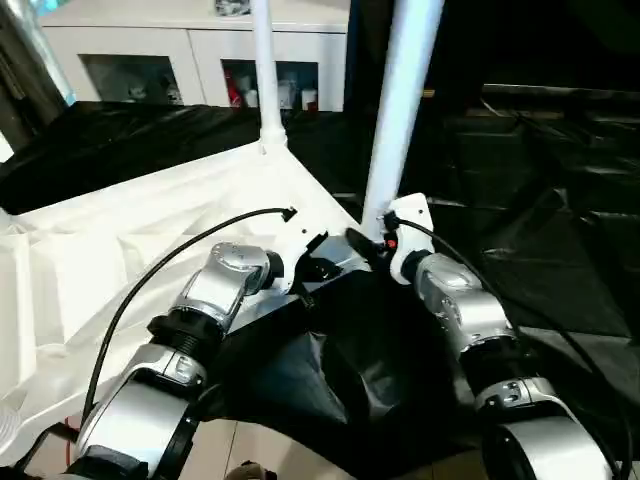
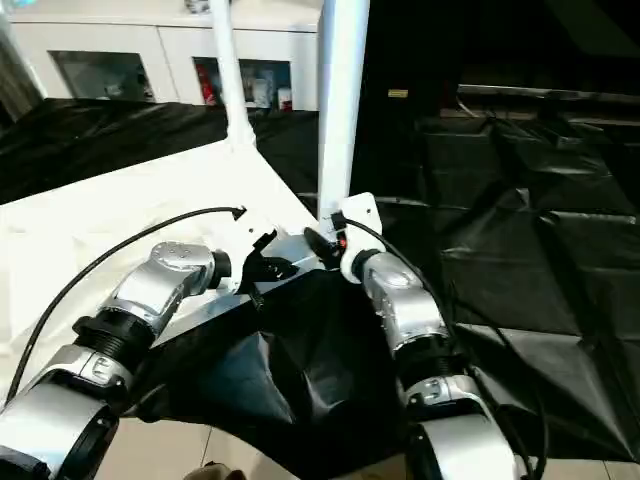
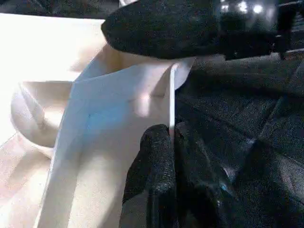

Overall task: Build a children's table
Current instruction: Rotate leg to tighten

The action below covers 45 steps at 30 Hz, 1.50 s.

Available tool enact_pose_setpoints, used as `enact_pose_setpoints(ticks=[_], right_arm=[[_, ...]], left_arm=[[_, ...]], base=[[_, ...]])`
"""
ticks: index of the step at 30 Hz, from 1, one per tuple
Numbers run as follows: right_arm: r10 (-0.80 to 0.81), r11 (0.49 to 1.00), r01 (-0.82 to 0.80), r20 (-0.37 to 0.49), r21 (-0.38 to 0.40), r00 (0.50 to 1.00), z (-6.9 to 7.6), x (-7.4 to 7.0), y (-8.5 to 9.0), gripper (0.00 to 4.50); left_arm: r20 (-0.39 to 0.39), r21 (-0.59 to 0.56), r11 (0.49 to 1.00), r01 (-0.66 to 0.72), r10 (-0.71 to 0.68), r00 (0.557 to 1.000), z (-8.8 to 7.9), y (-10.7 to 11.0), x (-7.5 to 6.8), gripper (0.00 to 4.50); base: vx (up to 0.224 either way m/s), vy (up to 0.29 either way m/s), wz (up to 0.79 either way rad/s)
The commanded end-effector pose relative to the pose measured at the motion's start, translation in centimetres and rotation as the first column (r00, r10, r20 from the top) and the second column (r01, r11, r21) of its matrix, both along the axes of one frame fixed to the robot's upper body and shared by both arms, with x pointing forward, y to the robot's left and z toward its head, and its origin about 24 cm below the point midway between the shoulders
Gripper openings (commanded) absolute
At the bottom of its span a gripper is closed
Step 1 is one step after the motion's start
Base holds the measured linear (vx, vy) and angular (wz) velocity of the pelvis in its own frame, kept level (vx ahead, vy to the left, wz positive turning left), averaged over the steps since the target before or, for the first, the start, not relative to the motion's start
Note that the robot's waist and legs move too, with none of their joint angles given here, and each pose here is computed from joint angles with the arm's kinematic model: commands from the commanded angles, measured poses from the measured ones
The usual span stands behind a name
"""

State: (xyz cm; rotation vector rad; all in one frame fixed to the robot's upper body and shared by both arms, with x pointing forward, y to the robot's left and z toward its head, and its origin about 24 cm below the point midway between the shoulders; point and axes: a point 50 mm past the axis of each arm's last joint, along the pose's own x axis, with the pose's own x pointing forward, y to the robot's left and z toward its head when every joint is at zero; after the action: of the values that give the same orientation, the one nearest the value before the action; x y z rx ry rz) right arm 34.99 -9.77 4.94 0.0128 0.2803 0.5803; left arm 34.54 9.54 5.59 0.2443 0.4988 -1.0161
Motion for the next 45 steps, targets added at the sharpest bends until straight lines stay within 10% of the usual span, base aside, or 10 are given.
enact_pose_setpoints(ticks=[1, 10, 26, 32, 36, 45], right_arm=[[0.254, 0.967, -0.253, -0.04, 0.031, 0.966, -0.6, -1.6, 3.4, 3.91], [0.607, 0.788, -0.61, -0.058, -0.083, 0.792, 0.0, -3.8, 0.0, 3.91], [0.696, 0.707, -0.703, -0.097, -0.074, 0.711, 0.2, -4.7, -1.5, 3.03], [0.656, 0.748, -0.662, -0.097, -0.047, 0.748, -0.5, -4.8, -0.9, 2.78], [0.314, 0.949, -0.316, -0.081, -0.016, 0.946, -1.4, -2.5, 0.3, 2.76], [0.063, 0.997, -0.058, -0.108, 0.046, 0.992, -2.2, -1.5, 3.9, 2.75]], left_arm=[[0.098, -0.043, 0.995, 0.085, -0.081, 0.992, 2.1, -1.3, 0.2, 0.0], [0.038, 0.002, 0.948, 0.317, -0.317, 0.948, 1.3, 1.4, -2.0, 0.0], [-0.016, 0.033, 0.894, 0.446, -0.446, 0.895, 0.8, 3.8, -3.9, 0.0], [-0.01, 0.016, 0.914, 0.405, -0.405, 0.914, 0.6, 3.6, -3.8, 0.0], [0.029, -0.021, 0.988, 0.153, -0.152, 0.988, 0.9, 2.5, -1.5, 0.0], [0.093, -0.078, 0.997, -0.018, 0.025, 0.995, 2.0, -1.4, 0.7, 0.0]], base=[[0.0, 0.0, 0.0], [0.0, 0.0, 0.0], [0.0, 0.0, 0.0], [0.0, 0.0, 0.0], [0.0, 0.0, 0.0], [0.0, 0.0, 0.0]])
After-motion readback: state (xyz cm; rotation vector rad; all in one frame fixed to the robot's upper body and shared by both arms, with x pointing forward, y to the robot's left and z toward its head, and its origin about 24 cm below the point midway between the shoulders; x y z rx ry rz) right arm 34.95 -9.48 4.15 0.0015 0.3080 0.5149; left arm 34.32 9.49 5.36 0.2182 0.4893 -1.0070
